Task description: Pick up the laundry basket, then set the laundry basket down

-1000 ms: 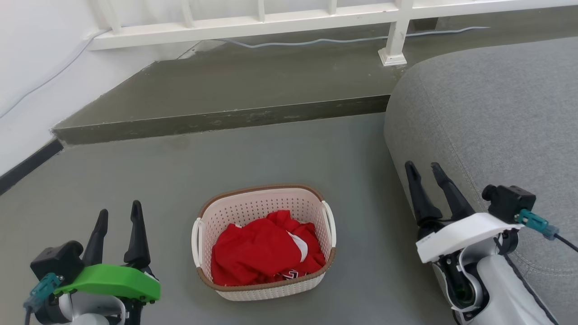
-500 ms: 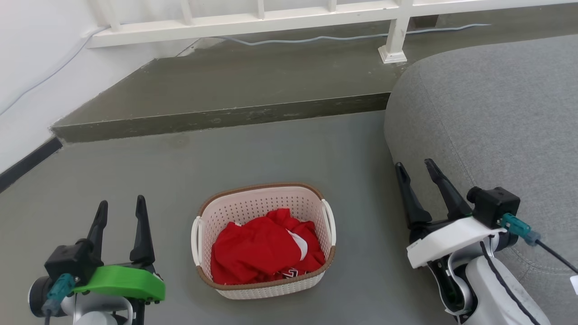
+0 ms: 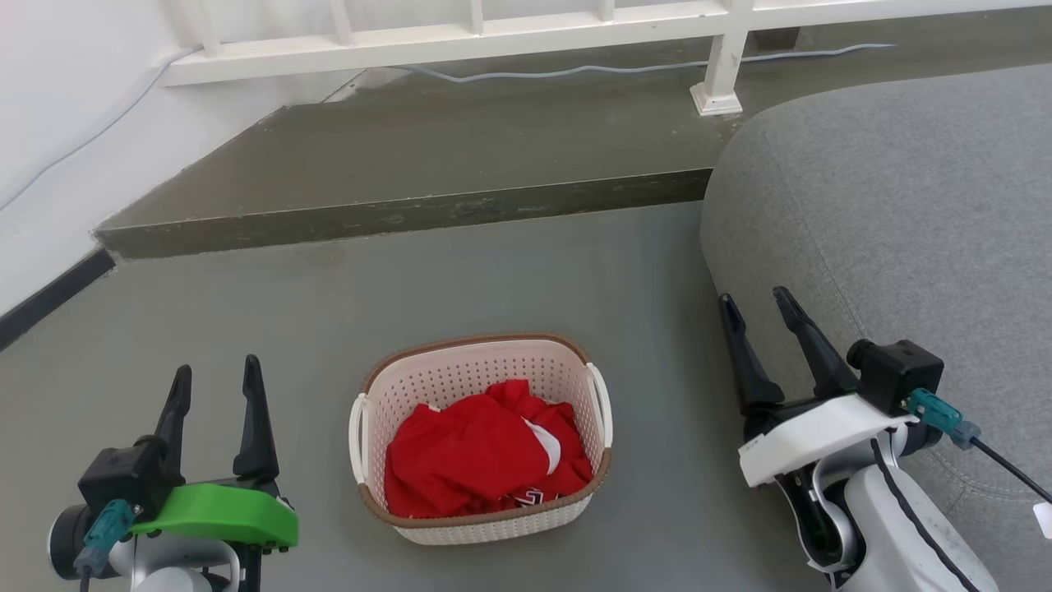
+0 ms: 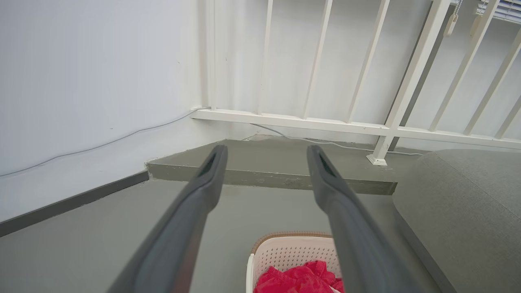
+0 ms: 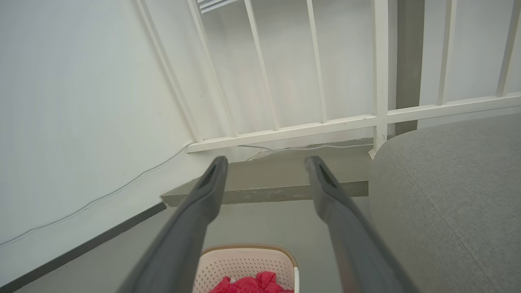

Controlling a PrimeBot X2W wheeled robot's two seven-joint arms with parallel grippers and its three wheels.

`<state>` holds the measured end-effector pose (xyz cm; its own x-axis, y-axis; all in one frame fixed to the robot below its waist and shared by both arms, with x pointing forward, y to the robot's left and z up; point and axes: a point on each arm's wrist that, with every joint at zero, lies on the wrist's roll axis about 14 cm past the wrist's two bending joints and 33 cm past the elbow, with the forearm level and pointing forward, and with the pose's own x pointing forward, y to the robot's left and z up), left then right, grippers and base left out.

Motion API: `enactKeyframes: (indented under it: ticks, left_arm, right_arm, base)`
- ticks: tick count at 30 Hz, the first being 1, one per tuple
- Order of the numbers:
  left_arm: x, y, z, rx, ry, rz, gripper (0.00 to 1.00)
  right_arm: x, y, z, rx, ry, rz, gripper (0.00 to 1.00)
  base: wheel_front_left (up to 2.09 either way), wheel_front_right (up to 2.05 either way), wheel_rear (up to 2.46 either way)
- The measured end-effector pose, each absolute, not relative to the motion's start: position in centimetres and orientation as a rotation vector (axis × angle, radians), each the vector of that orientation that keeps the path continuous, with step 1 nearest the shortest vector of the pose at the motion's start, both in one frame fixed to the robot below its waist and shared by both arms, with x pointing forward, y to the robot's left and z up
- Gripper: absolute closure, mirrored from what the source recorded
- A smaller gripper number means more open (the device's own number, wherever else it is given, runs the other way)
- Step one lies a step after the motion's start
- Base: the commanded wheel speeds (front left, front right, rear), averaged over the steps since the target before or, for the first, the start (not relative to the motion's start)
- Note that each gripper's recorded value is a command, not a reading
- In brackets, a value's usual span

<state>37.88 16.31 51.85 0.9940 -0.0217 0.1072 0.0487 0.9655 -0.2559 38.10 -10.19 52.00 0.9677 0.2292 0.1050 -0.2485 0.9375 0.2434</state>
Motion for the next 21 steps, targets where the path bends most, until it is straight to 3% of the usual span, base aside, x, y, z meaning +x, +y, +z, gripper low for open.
enactKeyframes:
  ticks: [21]
  left_arm:
    - [38.2,16.0,50.4,-0.285,-0.064,-0.037,0.0]
  right_arm:
    - [38.4,-10.3,50.6,0.269,-0.036,0.232,0.0]
  base:
    - [0.0,0.0,0.0]
